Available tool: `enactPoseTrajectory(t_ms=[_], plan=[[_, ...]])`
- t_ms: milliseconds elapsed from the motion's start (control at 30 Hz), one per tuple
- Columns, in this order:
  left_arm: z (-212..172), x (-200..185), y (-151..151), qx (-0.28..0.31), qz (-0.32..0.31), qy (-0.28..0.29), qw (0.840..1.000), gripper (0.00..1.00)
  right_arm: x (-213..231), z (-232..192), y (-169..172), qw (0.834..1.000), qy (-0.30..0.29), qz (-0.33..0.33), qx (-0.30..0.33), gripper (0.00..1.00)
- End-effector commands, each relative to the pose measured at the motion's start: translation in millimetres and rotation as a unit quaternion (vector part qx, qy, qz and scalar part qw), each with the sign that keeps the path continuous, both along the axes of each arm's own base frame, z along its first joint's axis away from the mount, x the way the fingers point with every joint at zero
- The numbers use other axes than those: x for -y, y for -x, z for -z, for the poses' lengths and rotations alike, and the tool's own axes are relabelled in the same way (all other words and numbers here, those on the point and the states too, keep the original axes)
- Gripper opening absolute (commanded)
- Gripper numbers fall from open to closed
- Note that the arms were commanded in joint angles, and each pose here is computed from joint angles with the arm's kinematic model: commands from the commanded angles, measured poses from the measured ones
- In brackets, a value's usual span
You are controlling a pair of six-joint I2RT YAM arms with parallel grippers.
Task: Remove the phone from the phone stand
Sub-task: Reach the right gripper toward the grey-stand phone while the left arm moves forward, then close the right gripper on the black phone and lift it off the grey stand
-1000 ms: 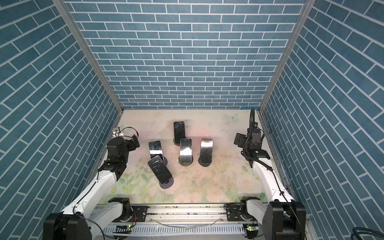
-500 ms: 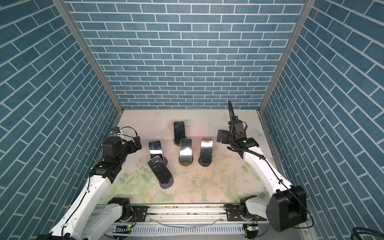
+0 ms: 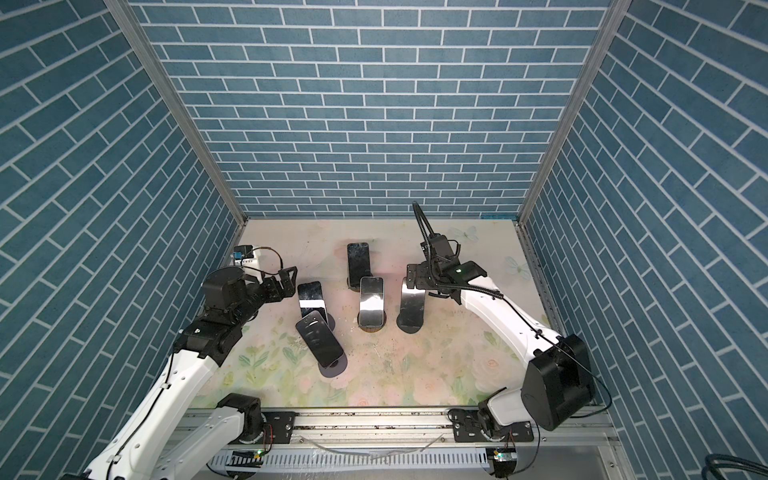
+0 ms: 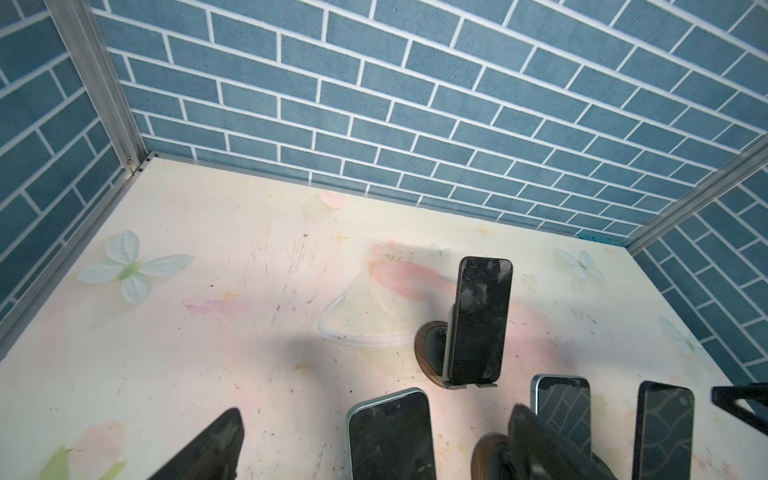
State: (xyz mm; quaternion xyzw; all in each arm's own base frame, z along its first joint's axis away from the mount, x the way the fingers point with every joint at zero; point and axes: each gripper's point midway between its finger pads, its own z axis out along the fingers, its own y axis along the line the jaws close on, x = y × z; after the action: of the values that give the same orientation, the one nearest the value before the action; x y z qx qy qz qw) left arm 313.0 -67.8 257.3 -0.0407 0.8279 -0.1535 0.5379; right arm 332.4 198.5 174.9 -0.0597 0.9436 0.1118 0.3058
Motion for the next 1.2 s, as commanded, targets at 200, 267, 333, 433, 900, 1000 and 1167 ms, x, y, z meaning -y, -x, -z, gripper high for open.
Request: enactPoseTrajectory(t_ms=[200, 267, 333, 433, 900, 1000, 1167], plan=[[-10.5, 10.1, 4.0, 0.018, 0.024, 0.017, 0.999, 1.0, -25.3, 16.2, 5.6, 0.999, 0.031, 0.009, -0.019, 0.99], [-10.6, 9.5, 5.0, 0.02, 0.024, 0.014, 0.999, 1.0, -28.8, 20.7, 5.2, 0.999, 0.038, 0.01, -0.022, 0.99], [-9.4, 9.1, 5.5, 0.019, 0.024, 0.012, 0.999, 1.0, -29.4, 24.5, 4.2, 0.998, 0.047, 0.018, -0.022, 0.99], [-8.9, 8.7, 5.4, 0.019, 0.023, 0.01, 1.0, 1.0, -28.7, 29.0, 2.4, 0.998, 0.059, 0.03, -0.022, 0.99], [-6.0, 7.9, 2.2, 0.019, 0.025, -0.006, 0.999, 1.0, -32.6, 48.9, 2.3, 0.994, 0.092, 0.049, -0.044, 0.79], [-5.7, 7.9, 2.2, 0.019, 0.025, -0.007, 0.999, 1.0, -32.9, 49.9, 1.3, 0.993, 0.097, 0.051, -0.046, 0.71], [-5.6, 7.6, 2.0, 0.019, 0.025, -0.008, 0.999, 1.0, -33.4, 46.2, 0.3, 0.993, 0.098, 0.05, -0.039, 0.5]])
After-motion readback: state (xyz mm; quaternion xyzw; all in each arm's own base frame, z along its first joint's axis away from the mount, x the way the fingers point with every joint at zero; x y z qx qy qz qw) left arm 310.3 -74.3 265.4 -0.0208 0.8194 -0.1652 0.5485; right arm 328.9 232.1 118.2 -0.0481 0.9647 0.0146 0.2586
